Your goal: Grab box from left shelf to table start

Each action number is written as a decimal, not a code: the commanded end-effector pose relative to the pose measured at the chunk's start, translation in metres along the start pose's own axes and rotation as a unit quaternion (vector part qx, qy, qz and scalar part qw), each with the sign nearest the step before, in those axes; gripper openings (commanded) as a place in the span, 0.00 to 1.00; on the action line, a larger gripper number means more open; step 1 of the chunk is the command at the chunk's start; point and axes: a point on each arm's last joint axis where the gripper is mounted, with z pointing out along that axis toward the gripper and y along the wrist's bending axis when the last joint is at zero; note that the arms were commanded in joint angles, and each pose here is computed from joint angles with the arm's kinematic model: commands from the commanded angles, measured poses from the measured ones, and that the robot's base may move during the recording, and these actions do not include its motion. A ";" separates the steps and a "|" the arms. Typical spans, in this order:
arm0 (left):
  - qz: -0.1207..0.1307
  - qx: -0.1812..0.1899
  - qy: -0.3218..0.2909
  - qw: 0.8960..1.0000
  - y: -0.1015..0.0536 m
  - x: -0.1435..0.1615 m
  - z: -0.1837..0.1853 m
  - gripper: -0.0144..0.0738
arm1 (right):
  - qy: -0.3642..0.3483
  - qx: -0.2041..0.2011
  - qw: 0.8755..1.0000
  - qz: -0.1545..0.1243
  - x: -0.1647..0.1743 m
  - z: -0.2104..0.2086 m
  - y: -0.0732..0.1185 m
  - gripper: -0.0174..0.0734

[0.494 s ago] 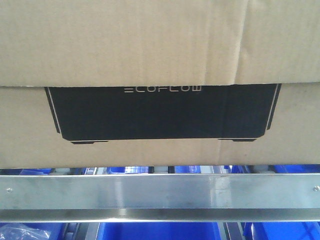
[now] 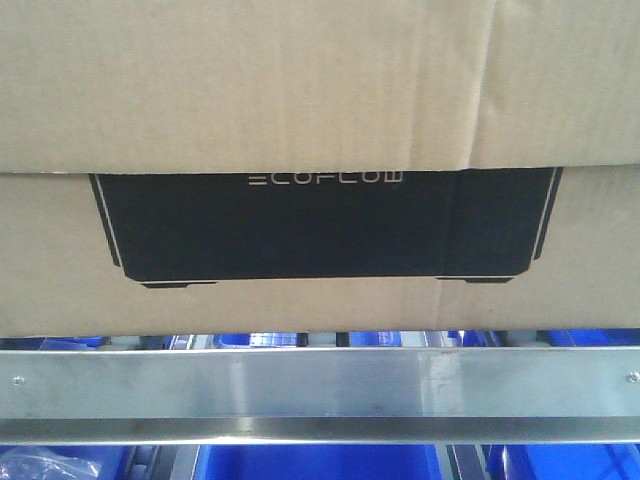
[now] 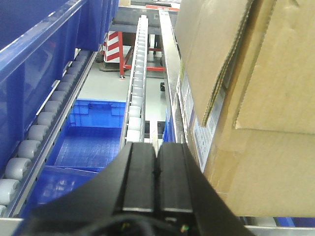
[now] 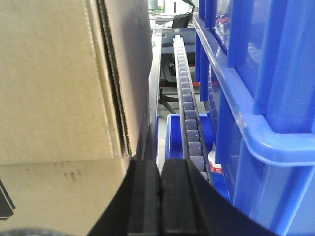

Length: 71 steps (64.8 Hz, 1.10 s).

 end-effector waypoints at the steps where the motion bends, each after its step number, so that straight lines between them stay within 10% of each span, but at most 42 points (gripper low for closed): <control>1: -0.019 0.005 -0.080 0.997 -0.001 -0.019 -0.003 0.06 | -0.054 -0.002 0.999 -0.006 -0.014 -0.001 0.001 0.24; 49: -0.004 0.016 0.010 1.000 -0.014 -0.156 -0.023 0.06 | -0.054 -0.002 0.999 -0.006 -0.014 -0.001 0.001 0.24; 71: -0.054 0.043 0.041 0.997 -0.024 -0.203 0.006 0.06 | -0.054 -0.002 0.999 -0.006 -0.014 -0.001 0.001 0.24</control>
